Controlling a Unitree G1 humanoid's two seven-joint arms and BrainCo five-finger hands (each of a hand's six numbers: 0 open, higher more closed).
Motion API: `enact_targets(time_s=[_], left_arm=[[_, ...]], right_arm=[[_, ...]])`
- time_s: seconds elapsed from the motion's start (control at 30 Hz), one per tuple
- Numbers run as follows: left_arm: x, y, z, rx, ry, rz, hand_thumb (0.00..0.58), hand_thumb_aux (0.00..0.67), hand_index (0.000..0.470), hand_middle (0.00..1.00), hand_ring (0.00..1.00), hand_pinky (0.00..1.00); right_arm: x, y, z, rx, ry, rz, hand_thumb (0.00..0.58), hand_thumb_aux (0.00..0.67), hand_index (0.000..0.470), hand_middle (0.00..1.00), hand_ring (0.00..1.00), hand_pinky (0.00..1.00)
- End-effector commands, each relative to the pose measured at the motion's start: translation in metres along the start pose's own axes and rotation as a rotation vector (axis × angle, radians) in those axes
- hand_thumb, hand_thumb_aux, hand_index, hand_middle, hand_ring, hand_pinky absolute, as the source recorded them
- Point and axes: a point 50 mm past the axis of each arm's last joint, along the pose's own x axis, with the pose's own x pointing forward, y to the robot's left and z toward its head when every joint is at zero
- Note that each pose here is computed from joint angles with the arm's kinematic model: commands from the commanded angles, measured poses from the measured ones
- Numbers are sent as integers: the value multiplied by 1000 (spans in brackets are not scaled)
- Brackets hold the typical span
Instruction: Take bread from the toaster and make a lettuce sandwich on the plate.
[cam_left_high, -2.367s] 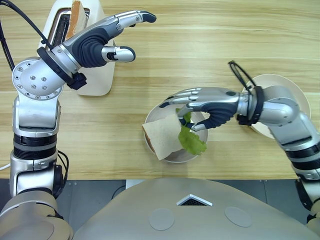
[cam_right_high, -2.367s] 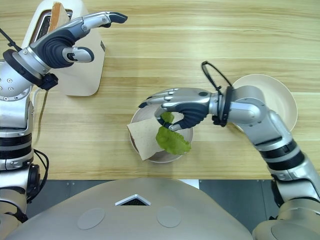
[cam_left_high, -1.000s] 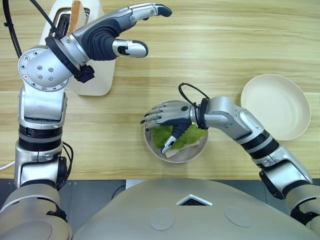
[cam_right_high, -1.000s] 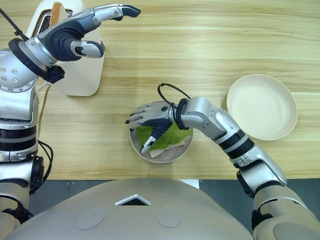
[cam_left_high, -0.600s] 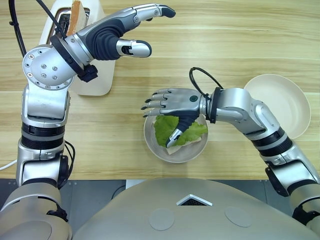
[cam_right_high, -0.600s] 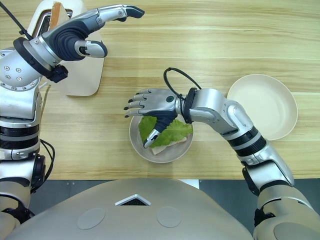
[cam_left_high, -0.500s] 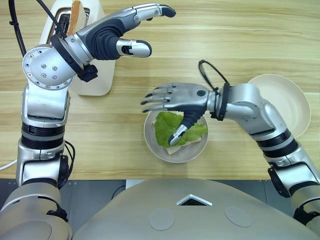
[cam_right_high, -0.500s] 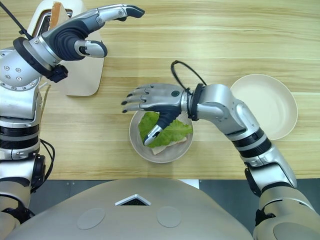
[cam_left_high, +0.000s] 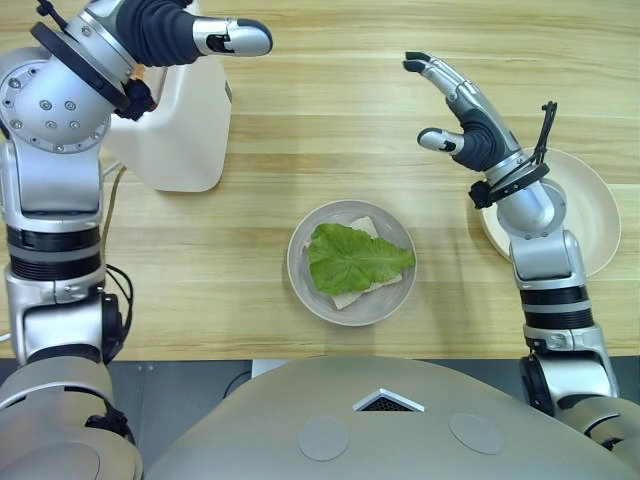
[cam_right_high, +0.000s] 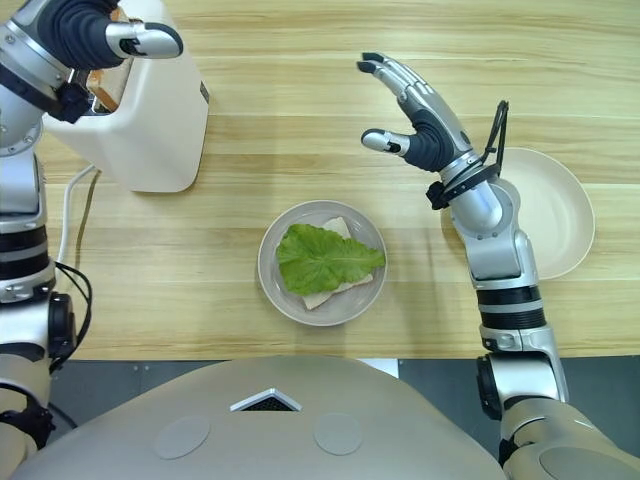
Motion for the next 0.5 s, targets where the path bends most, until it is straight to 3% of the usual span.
enact_targets(time_s=[0.03, 0.5], left_arm=[[-6, 8, -35, 236, 212, 20, 0, 0, 0, 0, 0, 0], [-13, -7, -59, 310, 550, 2, 0, 0, 0, 0, 0, 0]], right_arm=[[5, -2, -9, 2, 34, -91, 0, 0, 0, 0, 0, 0], [-6, 17, -11, -93, 50, -111, 0, 0, 0, 0, 0, 0]])
